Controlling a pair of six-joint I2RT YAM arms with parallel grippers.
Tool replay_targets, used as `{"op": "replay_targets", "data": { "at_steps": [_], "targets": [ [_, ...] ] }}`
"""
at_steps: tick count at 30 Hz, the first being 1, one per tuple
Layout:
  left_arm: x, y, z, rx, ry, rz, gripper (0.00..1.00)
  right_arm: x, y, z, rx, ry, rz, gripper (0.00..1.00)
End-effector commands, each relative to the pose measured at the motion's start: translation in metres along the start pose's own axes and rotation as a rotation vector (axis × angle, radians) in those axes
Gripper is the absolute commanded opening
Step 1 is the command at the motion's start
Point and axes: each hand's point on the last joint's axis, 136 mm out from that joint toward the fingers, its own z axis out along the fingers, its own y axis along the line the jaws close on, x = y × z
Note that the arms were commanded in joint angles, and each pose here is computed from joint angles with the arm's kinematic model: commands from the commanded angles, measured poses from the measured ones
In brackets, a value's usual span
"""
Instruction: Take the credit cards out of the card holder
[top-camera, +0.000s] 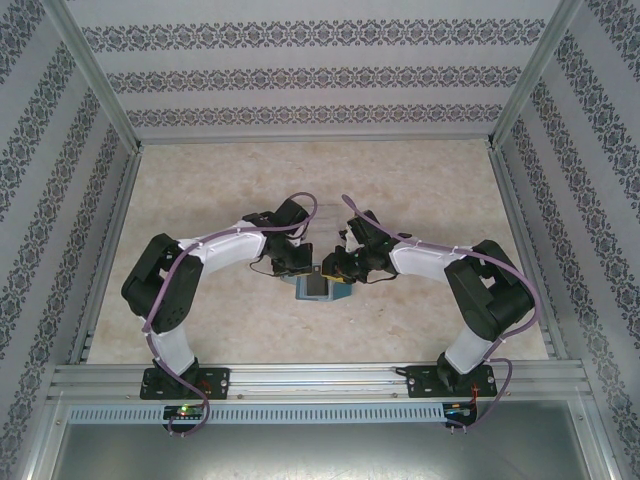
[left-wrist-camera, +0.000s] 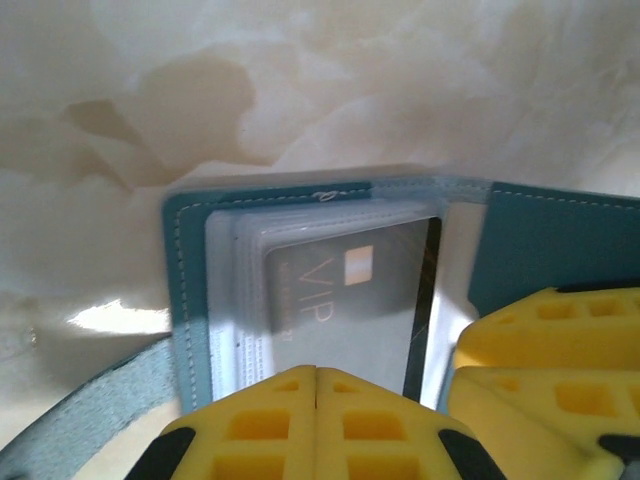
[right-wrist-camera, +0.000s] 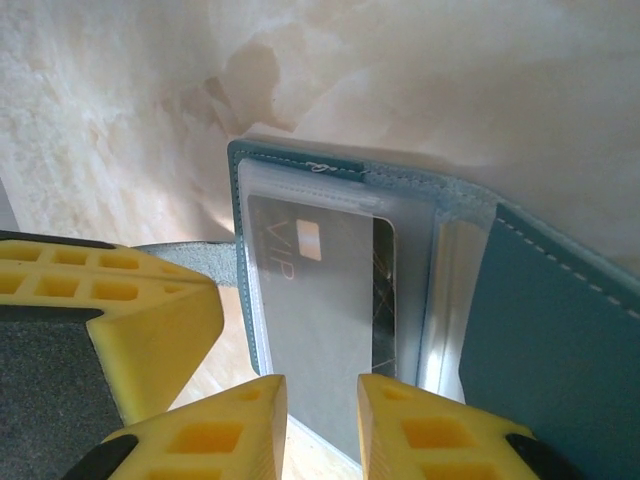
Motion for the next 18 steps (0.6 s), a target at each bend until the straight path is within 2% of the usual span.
{"op": "replay_targets", "data": {
  "at_steps": [1, 18],
  "targets": [
    [0.006, 0.001, 0.015, 0.017, 0.023, -0.009, 0.04, 0.004, -0.002, 0.005, -0.011, 0.025, 0.009, 0.28],
    [0.016, 0.021, 0.026, -0.037, 0.052, -0.032, 0.04, 0.007, -0.001, 0.017, -0.012, 0.059, 0.004, 0.28]
  ]
}}
